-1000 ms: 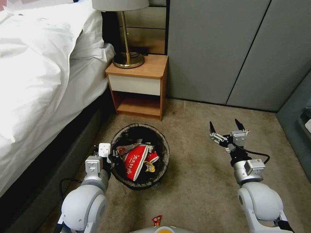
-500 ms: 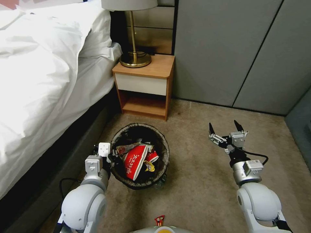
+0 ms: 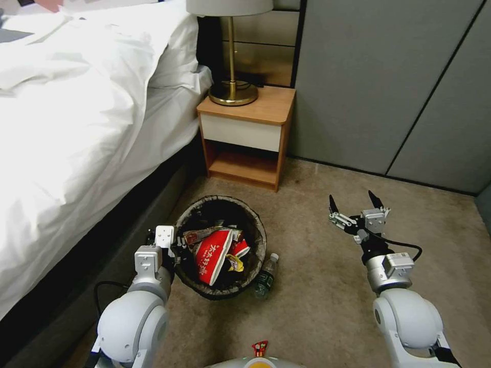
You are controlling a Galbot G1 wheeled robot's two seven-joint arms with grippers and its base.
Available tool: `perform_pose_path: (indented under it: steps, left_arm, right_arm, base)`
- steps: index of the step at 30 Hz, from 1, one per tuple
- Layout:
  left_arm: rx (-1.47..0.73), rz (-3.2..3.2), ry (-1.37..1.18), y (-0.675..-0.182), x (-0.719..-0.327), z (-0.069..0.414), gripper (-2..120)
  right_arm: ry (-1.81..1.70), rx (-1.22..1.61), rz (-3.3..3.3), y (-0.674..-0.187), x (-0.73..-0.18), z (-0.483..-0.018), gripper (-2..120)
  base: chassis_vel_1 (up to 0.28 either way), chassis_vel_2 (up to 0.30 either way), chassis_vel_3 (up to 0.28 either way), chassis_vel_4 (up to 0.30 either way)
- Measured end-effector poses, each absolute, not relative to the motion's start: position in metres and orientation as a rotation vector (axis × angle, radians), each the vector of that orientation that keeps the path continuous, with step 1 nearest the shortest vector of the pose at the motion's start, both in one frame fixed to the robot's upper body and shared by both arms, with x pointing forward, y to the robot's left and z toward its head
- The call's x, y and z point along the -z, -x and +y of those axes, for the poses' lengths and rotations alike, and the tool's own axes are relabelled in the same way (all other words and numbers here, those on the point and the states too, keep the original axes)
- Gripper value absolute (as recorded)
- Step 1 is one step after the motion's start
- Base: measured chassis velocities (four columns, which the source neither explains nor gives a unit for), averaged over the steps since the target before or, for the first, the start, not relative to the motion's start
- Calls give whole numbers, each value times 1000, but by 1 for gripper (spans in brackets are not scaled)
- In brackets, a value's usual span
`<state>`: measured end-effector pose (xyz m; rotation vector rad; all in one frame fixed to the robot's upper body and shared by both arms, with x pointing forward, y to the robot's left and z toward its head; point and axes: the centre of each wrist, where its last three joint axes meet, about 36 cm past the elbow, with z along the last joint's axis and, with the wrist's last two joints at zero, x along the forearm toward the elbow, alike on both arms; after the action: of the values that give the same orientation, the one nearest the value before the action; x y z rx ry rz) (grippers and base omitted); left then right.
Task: Pick up the trash bin, then pick up the garbage from the floor and place it into the trash bin.
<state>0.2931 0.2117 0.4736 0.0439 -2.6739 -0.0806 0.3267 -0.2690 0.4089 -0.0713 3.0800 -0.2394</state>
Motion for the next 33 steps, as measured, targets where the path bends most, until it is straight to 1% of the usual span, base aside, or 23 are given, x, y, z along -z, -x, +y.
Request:
perform_pose_path:
  steps: [25,30,32,33]
  left_arm:
    - [85,-2679,-36,-290,-475,212,0]
    - [94,-2698,-23,-291,-475,212,0]
    - [98,-2693,-25,-291,-472,212,0]
    - [98,-2693,-25,-291,-472,212,0]
  right_arm:
    - [69,232,3101,-324,-405,-267,100]
    - [50,177,3140,-321,-405,-258,100]
    - [12,78,3219,-321,-414,-247,100]
    - [12,78,3219,-321,-414,-247,100]
  base:
    - [41,39,33,35]
    - [6,8,12,7]
    - [0,0,0,0]
    - [0,0,0,0]
